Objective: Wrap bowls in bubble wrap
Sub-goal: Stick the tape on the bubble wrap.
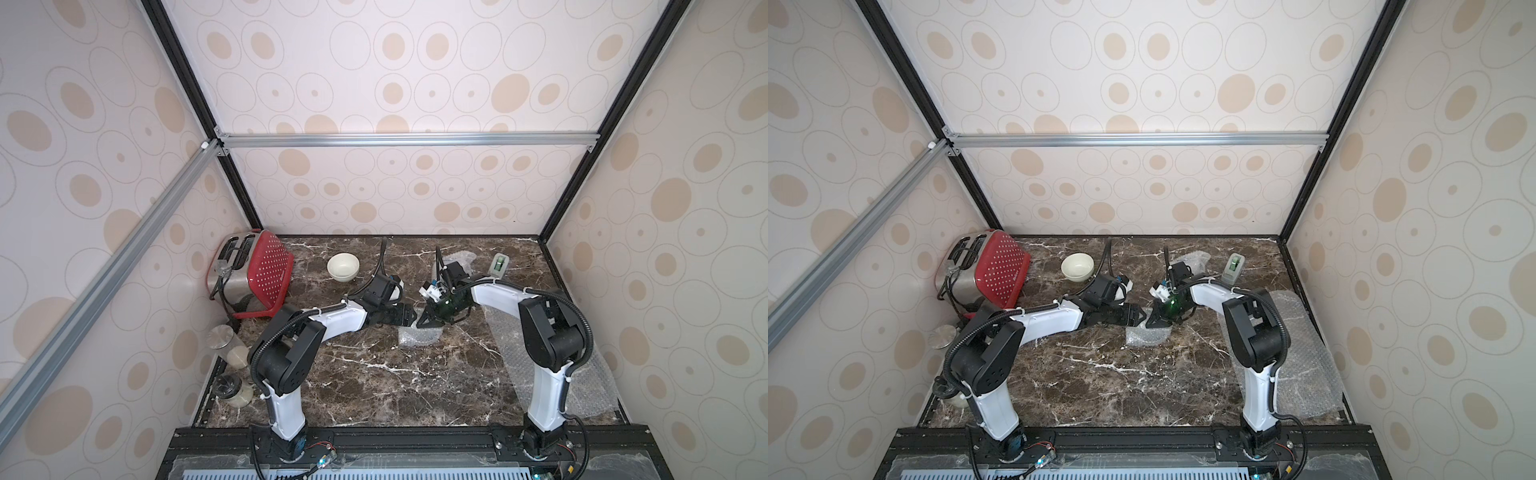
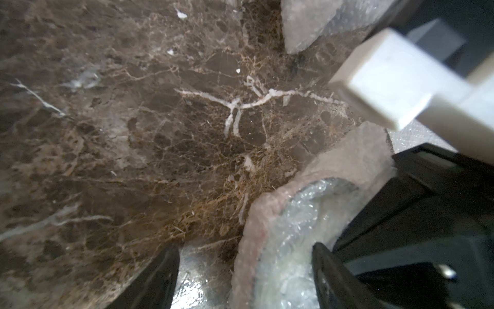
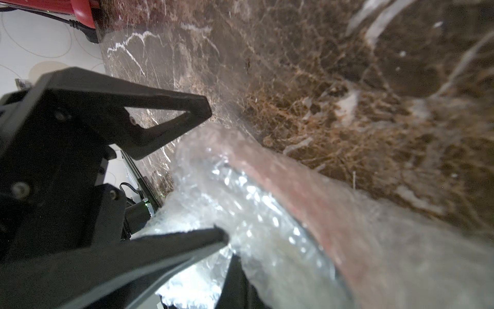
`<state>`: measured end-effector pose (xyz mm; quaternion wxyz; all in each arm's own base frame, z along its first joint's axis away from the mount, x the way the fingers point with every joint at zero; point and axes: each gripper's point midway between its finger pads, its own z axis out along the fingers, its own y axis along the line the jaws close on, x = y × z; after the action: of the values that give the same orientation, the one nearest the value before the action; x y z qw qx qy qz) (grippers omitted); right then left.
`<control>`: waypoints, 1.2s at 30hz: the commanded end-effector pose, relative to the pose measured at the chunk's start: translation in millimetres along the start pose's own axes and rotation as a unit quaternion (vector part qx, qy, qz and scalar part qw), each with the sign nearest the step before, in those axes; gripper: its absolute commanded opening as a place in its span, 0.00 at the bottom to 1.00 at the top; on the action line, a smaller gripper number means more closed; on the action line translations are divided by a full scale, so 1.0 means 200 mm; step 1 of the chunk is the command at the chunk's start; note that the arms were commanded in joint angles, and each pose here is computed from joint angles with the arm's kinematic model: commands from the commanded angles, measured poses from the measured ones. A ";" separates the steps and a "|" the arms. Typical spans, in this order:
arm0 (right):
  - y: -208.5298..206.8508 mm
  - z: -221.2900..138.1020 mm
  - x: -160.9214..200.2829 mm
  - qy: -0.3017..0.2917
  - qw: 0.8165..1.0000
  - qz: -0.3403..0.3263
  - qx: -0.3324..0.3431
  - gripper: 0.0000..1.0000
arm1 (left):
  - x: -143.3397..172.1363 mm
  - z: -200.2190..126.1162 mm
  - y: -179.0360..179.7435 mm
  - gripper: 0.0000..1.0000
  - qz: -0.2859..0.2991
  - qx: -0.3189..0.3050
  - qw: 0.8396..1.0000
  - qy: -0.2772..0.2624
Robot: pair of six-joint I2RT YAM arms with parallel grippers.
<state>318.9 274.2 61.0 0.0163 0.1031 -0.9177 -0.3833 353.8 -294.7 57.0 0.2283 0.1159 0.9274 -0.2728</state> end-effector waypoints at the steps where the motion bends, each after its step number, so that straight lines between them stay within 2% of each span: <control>1: -0.05 0.03 0.02 0.009 1.000 0.006 0.022 0.03 | -0.02 0.03 0.02 0.75 -0.004 -0.004 1.000 -0.002; 5: -0.05 0.03 0.02 0.009 1.000 0.006 0.022 0.03 | -0.01 0.04 0.08 0.71 -0.011 -0.019 1.000 0.000; 12: -0.06 0.04 0.02 0.011 1.000 0.006 0.024 0.04 | -0.02 0.04 0.11 0.50 -0.019 -0.020 1.000 -0.004; 14: -0.06 0.03 0.01 0.010 1.000 0.007 0.025 0.05 | -0.01 0.05 0.11 0.49 -0.020 -0.019 1.000 -0.003; 17: -0.06 0.03 0.01 0.009 1.000 0.007 0.025 0.07 | 0.01 0.06 0.11 0.41 -0.026 -0.012 1.000 0.000; 24: -0.06 0.00 0.03 0.006 0.999 0.005 0.038 0.40 | 0.03 0.06 0.11 0.33 -0.031 -0.007 0.999 -0.002; 27: -0.06 -0.03 0.05 0.007 0.999 0.004 0.046 0.46 | 0.03 0.06 0.11 0.31 -0.030 -0.006 1.000 -0.001; 36: -0.07 -0.18 0.10 -0.008 0.996 -0.001 0.086 0.50 | 0.00 0.03 0.09 0.27 -0.024 -0.003 1.000 -0.008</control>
<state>316.2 263.3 83.2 -0.0138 0.1150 -0.9262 -0.3587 357.9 -303.1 54.4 0.2303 0.1092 0.9153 -0.3119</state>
